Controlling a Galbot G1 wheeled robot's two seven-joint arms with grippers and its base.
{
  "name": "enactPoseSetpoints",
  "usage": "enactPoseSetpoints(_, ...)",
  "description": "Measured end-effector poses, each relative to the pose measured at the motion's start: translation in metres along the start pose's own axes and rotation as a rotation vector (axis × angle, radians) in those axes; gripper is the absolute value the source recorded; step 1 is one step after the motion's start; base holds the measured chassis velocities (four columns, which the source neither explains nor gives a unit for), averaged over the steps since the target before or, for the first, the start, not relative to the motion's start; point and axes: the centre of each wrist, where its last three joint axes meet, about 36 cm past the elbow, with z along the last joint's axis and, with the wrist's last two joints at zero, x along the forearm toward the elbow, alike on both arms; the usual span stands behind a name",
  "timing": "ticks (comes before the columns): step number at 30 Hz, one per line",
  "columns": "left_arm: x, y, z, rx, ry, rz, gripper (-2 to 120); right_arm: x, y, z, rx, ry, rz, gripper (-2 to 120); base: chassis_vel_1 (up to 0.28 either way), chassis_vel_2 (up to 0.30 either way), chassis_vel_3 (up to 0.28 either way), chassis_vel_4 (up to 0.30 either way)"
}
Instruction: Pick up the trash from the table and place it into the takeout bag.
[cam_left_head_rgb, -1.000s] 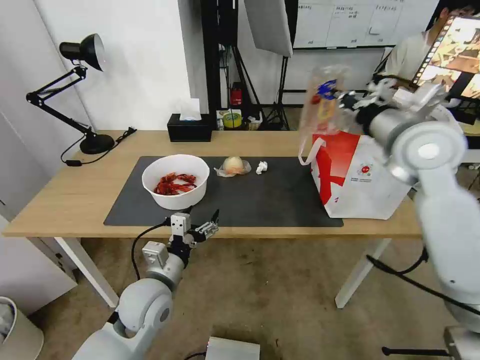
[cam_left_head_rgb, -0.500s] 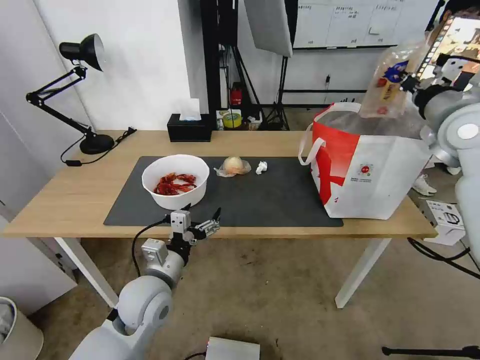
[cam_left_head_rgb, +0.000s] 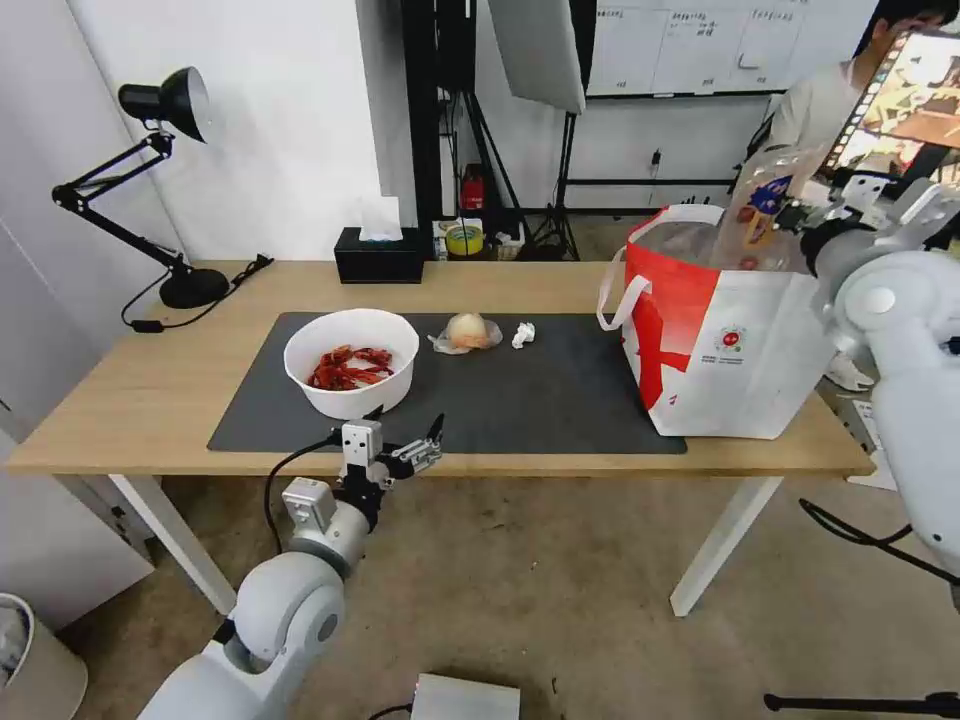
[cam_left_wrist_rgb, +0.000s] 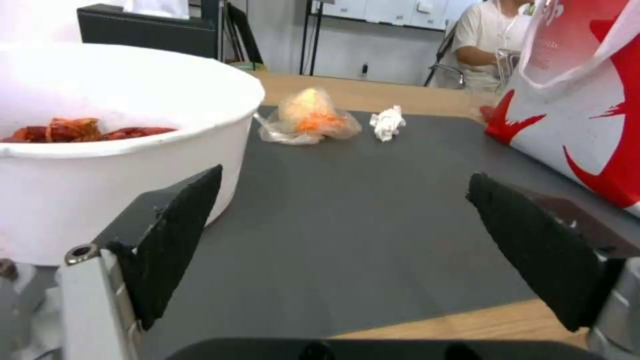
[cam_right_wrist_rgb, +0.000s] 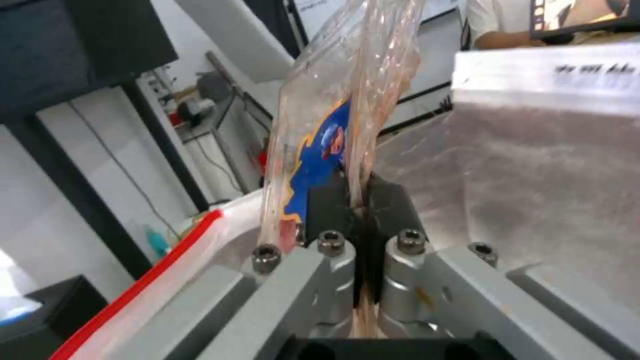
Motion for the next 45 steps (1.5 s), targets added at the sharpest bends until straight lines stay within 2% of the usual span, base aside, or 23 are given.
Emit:
enactPoseSetpoints(20, 0.003, -0.004, -0.001, 0.002, -0.004, 0.003, 100, 0.028, 0.002, 0.016, 0.006, 0.027, -0.032, 2, 0.0, 0.0, 0.0, 0.0)
enactPoseSetpoints(23, 0.004, -0.003, -0.002, 0.002, -0.005, 0.002, 100, 0.031, -0.001, 0.013, 0.001, 0.04, -0.032, 17, 0.0, 0.0, 0.0, 0.0)
enactPoseSetpoints(24, 0.004, -0.003, -0.002, 0.002, -0.005, 0.002, 100, 0.031, -0.001, 0.013, 0.001, 0.04, -0.032, 17, 0.0, 0.0, 0.0, 0.0)
enactPoseSetpoints(27, 0.004, -0.003, -0.002, 0.002, -0.006, 0.001, 100, 0.033, -0.003, 0.012, -0.001, 0.043, -0.035, 30, 0.0, 0.0, 0.0, 0.0)
enactPoseSetpoints(28, 0.004, -0.003, -0.002, 0.002, -0.006, 0.001, 100, 0.033, -0.003, 0.012, -0.001, 0.043, -0.035, 30, 0.0, 0.0, 0.0, 0.0)
enactPoseSetpoints(31, 0.004, -0.004, -0.002, 0.003, -0.006, 0.002, 100, 0.034, -0.002, 0.011, -0.003, 0.041, -0.04, 45, 0.0, 0.0, 0.0, 0.0)
enactPoseSetpoints(33, 0.003, -0.004, -0.002, 0.003, -0.006, 0.002, 100, 0.035, -0.002, 0.01, -0.003, 0.041, -0.042, 48, 0.0, 0.0, 0.0, 0.0)
enactPoseSetpoints(35, 0.003, -0.004, -0.002, 0.003, -0.009, 0.002, 100, 0.038, -0.001, 0.007, -0.014, 0.039, -0.071, 61, 0.0, 0.0, 0.0, 0.0)
enactPoseSetpoints(37, 0.003, -0.004, -0.002, 0.003, -0.009, 0.002, 100, 0.038, -0.001, 0.007, -0.018, 0.038, -0.08, 62, 0.0, 0.0, 0.0, 0.0)
enactPoseSetpoints(39, 0.002, -0.003, -0.003, 0.0, -0.012, -0.001, 100, 0.039, 0.001, 0.007, -0.051, -0.009, -0.168, 73, 0.0, 0.0, 0.0, 0.0)
enactPoseSetpoints(41, 0.002, -0.002, -0.003, 0.0, -0.012, -0.002, 100, 0.039, 0.002, 0.007, -0.055, -0.018, -0.185, 76, 0.0, 0.0, 0.0, 0.0)
enactPoseSetpoints(44, 0.001, 0.0, -0.003, 0.0, -0.018, -0.01, 100, 0.042, 0.013, 0.019, -0.05, -0.085, -0.366, 92, 0.0, 0.0, 0.0, 0.0)
enactPoseSetpoints(45, 0.001, 0.0, -0.003, 0.0, -0.018, -0.01, 100, 0.042, 0.013, 0.019, -0.05, -0.085, -0.366, 92, 0.0, 0.0, 0.0, 0.0)
